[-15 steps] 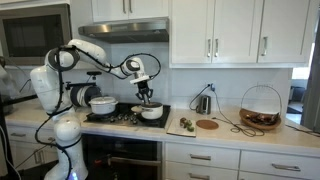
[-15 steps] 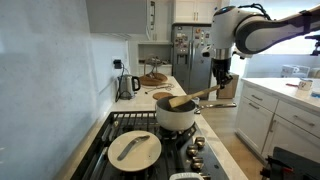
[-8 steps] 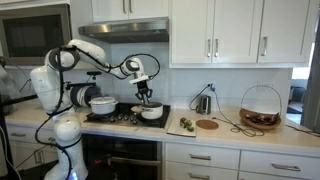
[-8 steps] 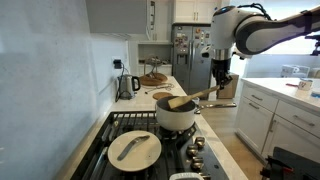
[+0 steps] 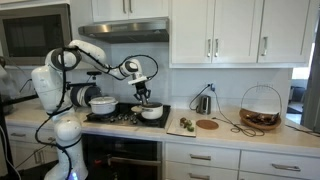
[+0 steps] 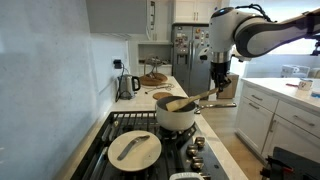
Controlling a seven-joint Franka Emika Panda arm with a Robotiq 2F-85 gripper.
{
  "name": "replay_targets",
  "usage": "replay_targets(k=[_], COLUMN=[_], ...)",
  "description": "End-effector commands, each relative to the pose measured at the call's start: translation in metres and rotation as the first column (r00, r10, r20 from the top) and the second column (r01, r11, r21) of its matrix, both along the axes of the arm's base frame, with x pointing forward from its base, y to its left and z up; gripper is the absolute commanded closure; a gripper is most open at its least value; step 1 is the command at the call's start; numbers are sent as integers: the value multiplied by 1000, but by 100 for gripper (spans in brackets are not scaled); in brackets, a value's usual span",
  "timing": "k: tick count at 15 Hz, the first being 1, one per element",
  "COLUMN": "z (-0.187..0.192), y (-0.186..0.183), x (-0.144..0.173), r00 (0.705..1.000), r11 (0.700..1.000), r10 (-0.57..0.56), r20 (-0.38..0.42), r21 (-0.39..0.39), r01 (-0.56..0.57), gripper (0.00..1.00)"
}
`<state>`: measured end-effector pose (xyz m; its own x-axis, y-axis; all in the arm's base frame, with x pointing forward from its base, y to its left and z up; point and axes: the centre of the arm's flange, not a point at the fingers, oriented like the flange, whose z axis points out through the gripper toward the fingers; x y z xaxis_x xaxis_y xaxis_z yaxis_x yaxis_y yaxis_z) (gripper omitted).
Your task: Remove the lid from the pot and use the spatula to stir the contents inside.
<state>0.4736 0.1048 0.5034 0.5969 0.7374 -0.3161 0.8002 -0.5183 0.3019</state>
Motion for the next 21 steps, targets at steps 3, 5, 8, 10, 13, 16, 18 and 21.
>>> replay_targets(k=[3, 5, 8, 10, 13, 16, 18, 21], z=[-16, -21, -26, -25, -20, -10, 0, 16], y=[7, 5, 4, 3, -1, -8, -17, -35], x=[3, 6, 10, 12, 14, 16, 18, 20], r00=[1000, 999, 998, 998, 997, 996, 994, 987], r11=[998, 996, 994, 994, 994, 994, 993, 987], r10=[-30, -41, -58, -67, -78, -90, -107, -158], r20=[1, -1, -1, 2, 6, 13, 15, -2], r21=[-63, -77, -88, -83, -72, -55, -39, -17], r01=[30, 41, 58, 67, 78, 91, 108, 158], gripper=[93, 93, 48, 38, 14, 0, 0, 0])
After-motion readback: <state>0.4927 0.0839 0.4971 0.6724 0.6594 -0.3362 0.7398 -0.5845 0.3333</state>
